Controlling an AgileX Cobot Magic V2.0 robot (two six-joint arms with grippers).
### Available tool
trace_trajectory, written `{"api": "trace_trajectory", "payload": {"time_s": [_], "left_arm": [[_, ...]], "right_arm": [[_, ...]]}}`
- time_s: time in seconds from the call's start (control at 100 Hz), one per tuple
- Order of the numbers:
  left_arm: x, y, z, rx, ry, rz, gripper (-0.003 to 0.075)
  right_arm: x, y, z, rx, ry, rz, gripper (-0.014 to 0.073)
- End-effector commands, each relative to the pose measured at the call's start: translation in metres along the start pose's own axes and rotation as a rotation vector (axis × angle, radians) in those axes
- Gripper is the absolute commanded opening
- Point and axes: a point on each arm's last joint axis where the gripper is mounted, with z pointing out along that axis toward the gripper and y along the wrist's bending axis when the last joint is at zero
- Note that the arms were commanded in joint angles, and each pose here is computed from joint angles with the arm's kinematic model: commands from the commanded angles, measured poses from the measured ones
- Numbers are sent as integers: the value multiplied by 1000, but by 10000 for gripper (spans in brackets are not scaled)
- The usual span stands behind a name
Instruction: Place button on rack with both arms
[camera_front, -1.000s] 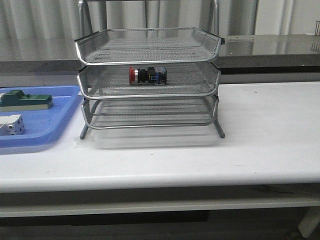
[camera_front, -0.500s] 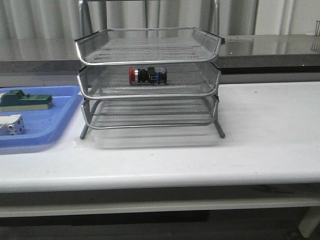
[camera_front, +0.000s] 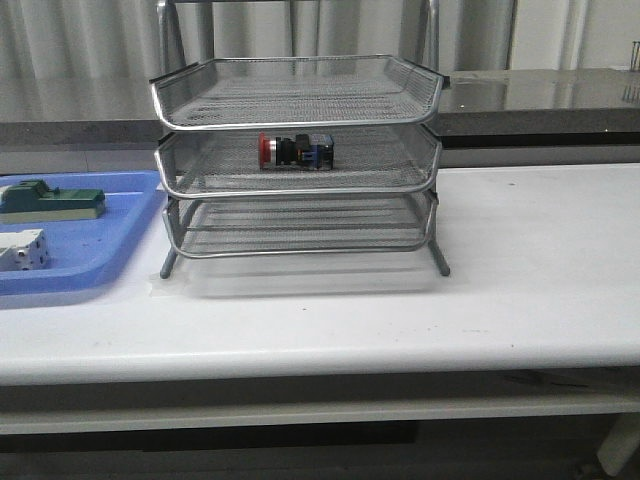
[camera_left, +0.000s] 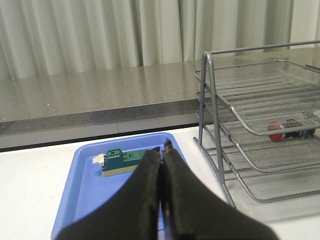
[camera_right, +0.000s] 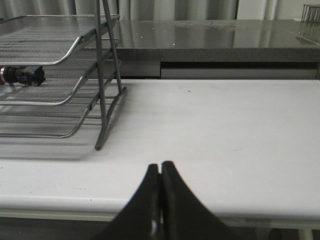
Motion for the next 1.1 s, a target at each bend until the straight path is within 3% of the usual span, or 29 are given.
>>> {"api": "trace_trajectory", "payload": {"time_s": [0.0,0.82,1.09], "left_arm": [[-16,2,-1,-16,-101,-16,-21],[-16,2,-1,-18,-105,4,-21],[6,1,-5,-25,-125,27,-21]], "right_arm": [[-15,0,-3,6,-119,-9,-66],[-15,0,-3,6,-119,-9,-66],[-15,0,-3,6,-119,-9,-66]]}}
